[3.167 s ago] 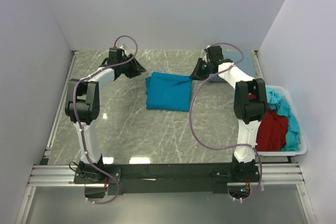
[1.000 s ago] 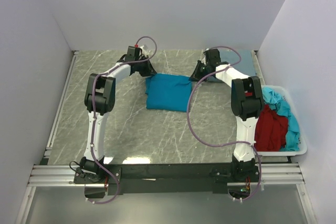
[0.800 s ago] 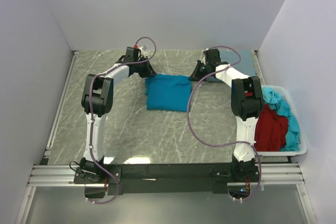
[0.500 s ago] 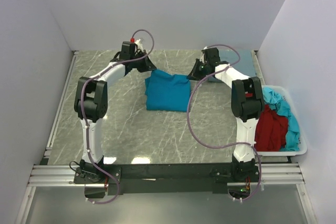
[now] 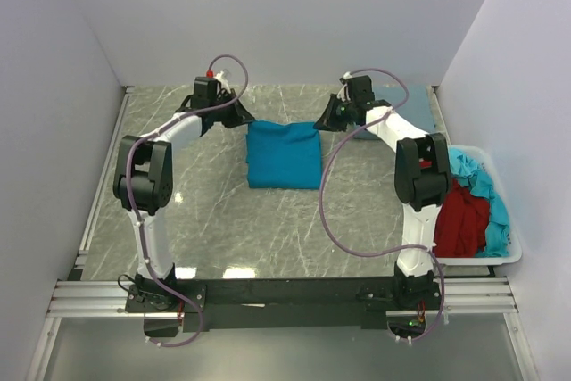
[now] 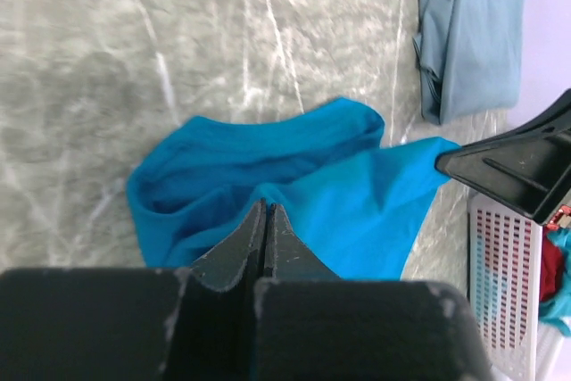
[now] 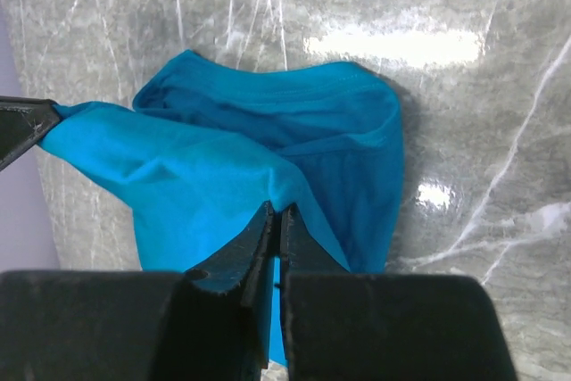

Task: Fold and stack the t-shirts
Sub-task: Fold the tshirt, then neatly place the folded tshirt to the corner

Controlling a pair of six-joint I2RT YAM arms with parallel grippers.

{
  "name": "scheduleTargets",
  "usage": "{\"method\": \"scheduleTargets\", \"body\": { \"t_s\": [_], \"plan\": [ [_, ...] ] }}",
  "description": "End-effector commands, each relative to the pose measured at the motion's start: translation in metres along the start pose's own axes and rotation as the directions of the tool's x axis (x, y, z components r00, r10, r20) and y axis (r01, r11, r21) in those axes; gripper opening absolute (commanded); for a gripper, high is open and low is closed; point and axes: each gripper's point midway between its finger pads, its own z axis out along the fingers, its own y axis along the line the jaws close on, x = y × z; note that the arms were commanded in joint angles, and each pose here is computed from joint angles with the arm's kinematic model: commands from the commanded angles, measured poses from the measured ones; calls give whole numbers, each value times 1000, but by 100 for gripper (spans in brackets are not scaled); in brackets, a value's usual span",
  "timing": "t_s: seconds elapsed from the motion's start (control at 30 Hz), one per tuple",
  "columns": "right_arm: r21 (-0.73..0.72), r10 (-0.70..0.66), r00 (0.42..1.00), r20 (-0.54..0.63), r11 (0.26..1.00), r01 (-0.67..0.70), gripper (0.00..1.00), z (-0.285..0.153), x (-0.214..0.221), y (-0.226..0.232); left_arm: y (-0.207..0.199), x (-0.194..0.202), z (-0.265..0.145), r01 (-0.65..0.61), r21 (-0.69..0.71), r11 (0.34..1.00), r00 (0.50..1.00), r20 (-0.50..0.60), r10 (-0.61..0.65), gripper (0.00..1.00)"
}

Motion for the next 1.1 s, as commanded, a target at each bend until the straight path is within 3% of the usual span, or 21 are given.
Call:
{"method": "scheduleTargets", "body": {
  "t_s": [0.0,0.17,0.2,0.27,0.3,0.33,0.37,0.4,0.47,0.63,0.87,1.0,1.07],
  "plan": [
    [-31,-34,999,33,999,35,0,5,-20,14,-4,-28,-3,-9,15,1000,997,81,8,0],
    [11,-82,996,20,997,81,9,33,-33,-1,17,-38,8,20,-29,999,995,93,-17,0],
    [44,-76,997,2,996,76,11,35,-31,-8,20,-37,12,19,-36,999,997,81,-16,7],
    [60,-88,996,7,994,87,22,40,-36,-13,25,-37,22,8,-45,999,998,55,-5,30],
    [66,-91,996,6,994,90,38,40,-36,-13,29,-35,27,10,-49,999,999,43,-8,49],
    [72,-98,995,10,993,97,79,39,-39,-13,30,-36,28,1,-52,999,999,44,1,60],
    [73,-111,994,25,991,109,86,37,-46,-10,26,-41,27,-4,-51,999,999,49,6,69],
    [75,-121,992,25,990,119,87,35,-48,-7,19,-46,23,-15,-36,999,998,61,17,90],
    [90,-154,986,55,985,149,88,24,-60,0,11,-51,15,-19,-18,1000,995,94,21,98],
    [62,-194,976,98,980,189,89,-9,-63,20,-6,-54,-16,-32,-21,999,992,125,34,99],
    [83,-219,976,0,972,218,91,-12,-3,2,-12,-19,-56,5,-12,1000,993,116,-4,99],
    [149,-239,969,-61,958,246,90,-4,16,-14,-34,-14,-104,-16,18,1000,979,206,12,99],
    [168,-248,965,-85,951,259,90,3,23,-18,-24,-1,-117,0,-28,1000,976,218,6,99]
  ]
}}
